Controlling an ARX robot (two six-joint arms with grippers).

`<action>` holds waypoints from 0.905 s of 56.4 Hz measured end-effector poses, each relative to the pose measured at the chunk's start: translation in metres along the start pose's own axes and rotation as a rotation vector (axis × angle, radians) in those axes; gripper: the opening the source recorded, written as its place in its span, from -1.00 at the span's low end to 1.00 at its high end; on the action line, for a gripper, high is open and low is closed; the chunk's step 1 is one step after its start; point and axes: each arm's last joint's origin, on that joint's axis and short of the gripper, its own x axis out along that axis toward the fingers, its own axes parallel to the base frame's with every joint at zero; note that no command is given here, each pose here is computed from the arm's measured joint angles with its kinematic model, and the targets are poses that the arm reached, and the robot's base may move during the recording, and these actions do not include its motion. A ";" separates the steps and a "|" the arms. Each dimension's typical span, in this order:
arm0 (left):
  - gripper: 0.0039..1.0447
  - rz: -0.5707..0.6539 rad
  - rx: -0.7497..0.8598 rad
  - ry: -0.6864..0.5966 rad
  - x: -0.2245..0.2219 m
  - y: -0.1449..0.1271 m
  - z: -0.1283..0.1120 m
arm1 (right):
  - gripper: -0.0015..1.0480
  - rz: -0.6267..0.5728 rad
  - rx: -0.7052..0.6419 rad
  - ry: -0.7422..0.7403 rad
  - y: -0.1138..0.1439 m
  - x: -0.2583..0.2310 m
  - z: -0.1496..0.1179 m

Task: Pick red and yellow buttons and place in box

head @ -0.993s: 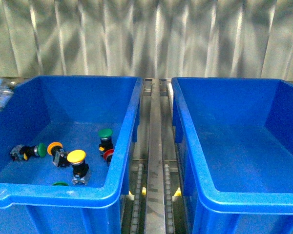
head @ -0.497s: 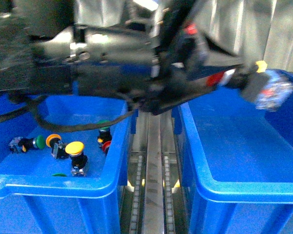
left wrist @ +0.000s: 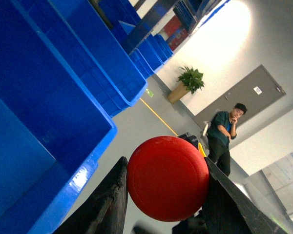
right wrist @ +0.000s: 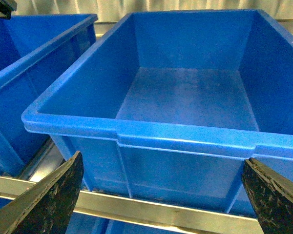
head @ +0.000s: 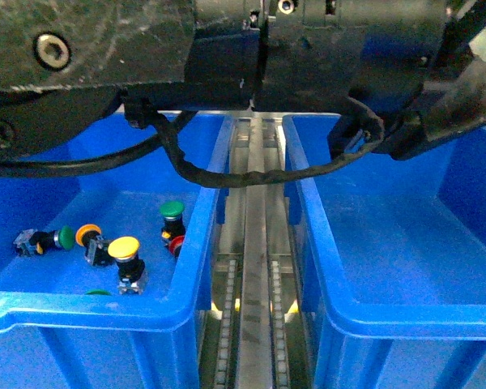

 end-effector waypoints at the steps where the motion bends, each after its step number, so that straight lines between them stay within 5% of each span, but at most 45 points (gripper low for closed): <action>1: -0.35 0.004 0.001 -0.002 -0.001 0.001 0.001 | 0.87 -0.035 0.012 -0.013 -0.001 0.002 0.002; 8: -0.35 0.042 0.006 -0.026 -0.009 0.005 0.006 | 0.87 -0.268 0.189 -0.128 -0.019 0.043 0.055; 19: -0.35 0.043 0.039 -0.053 -0.017 -0.005 0.015 | 0.87 -0.289 0.506 -0.117 -0.031 0.081 0.115; 38: -0.35 0.064 0.057 -0.049 -0.021 -0.010 0.018 | 0.87 -0.157 1.169 0.139 0.010 0.106 0.127; 51: -0.35 0.080 0.065 -0.053 -0.025 -0.009 0.020 | 0.87 -0.106 1.295 0.186 0.036 0.111 0.129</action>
